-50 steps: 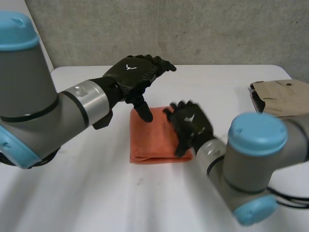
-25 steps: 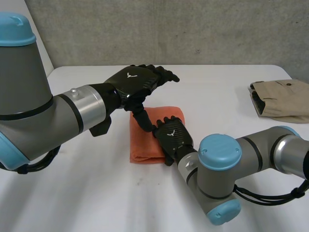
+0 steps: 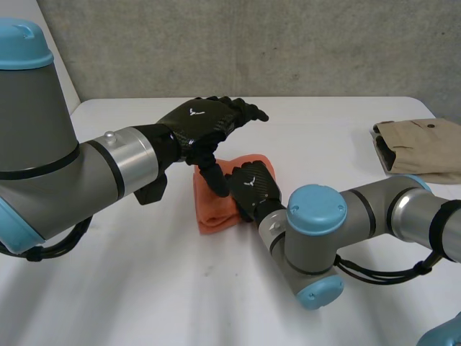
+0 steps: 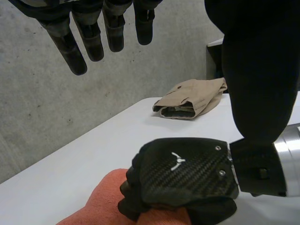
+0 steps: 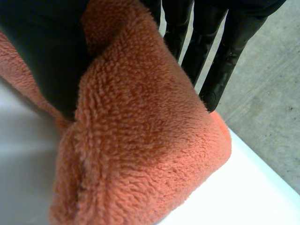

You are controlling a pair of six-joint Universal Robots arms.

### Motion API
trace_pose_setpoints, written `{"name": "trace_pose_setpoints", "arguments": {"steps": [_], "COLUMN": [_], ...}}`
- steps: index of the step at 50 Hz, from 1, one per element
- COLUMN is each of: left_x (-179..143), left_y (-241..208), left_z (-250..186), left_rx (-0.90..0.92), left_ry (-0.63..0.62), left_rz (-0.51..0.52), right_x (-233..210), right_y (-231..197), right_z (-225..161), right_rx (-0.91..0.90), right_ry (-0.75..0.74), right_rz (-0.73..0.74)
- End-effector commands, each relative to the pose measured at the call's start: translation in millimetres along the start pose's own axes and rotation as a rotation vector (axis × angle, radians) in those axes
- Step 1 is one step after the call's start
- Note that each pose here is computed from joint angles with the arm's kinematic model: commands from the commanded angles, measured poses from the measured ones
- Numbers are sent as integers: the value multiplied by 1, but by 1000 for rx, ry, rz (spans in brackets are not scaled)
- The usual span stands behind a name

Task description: Fold the laundry.

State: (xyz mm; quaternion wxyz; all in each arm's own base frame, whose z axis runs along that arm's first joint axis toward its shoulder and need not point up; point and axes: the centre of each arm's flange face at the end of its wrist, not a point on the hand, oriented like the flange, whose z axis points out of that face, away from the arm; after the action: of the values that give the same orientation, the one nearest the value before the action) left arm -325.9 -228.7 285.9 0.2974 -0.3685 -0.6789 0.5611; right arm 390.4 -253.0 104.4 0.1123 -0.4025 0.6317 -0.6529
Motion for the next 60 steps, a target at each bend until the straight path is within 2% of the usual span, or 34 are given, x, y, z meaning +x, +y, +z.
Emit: {"name": "trace_pose_setpoints", "arguments": {"steps": [1, 5, 13, 17, 20, 24, 29, 37, 40, 48, 53, 60], "left_x": [0, 0, 0, -1, -2, -2, -2, -2, -2, -2, -1, 0], "left_y": [0, 0, 0, 0, 0, 0, 0, 1, 1, 4, 6, 9], "left_z": [0, 0, 0, 0, 0, 0, 0, 0, 0, 2, 3, 4], "left_rx": [0, -1, -1, 0, 0, 0, 0, -1, -1, -10, -15, -22], "left_ry": [1, 1, -1, -2, -4, -4, -5, -7, -7, -4, -1, 4], "left_rz": [1, 0, -5, -5, -5, -5, -5, -6, -6, -10, -12, -14], "right_x": [9, 24, 118, 172, 196, 226, 278, 367, 387, 417, 425, 426], "right_y": [-1, 4, 32, 42, 46, 35, 1, -44, -40, 17, 84, 143], "right_z": [8, 14, 14, 7, 6, 13, 30, 34, 29, 14, -9, -41], "right_rx": [9, -17, -149, -168, -153, -58, 83, 312, 332, 210, 44, -166], "right_ry": [15, 39, 160, 153, 138, 128, 246, 533, 567, 547, 510, 503], "right_rz": [-1, -5, -109, -189, -218, -281, -323, -220, -204, -173, -133, -246]}}
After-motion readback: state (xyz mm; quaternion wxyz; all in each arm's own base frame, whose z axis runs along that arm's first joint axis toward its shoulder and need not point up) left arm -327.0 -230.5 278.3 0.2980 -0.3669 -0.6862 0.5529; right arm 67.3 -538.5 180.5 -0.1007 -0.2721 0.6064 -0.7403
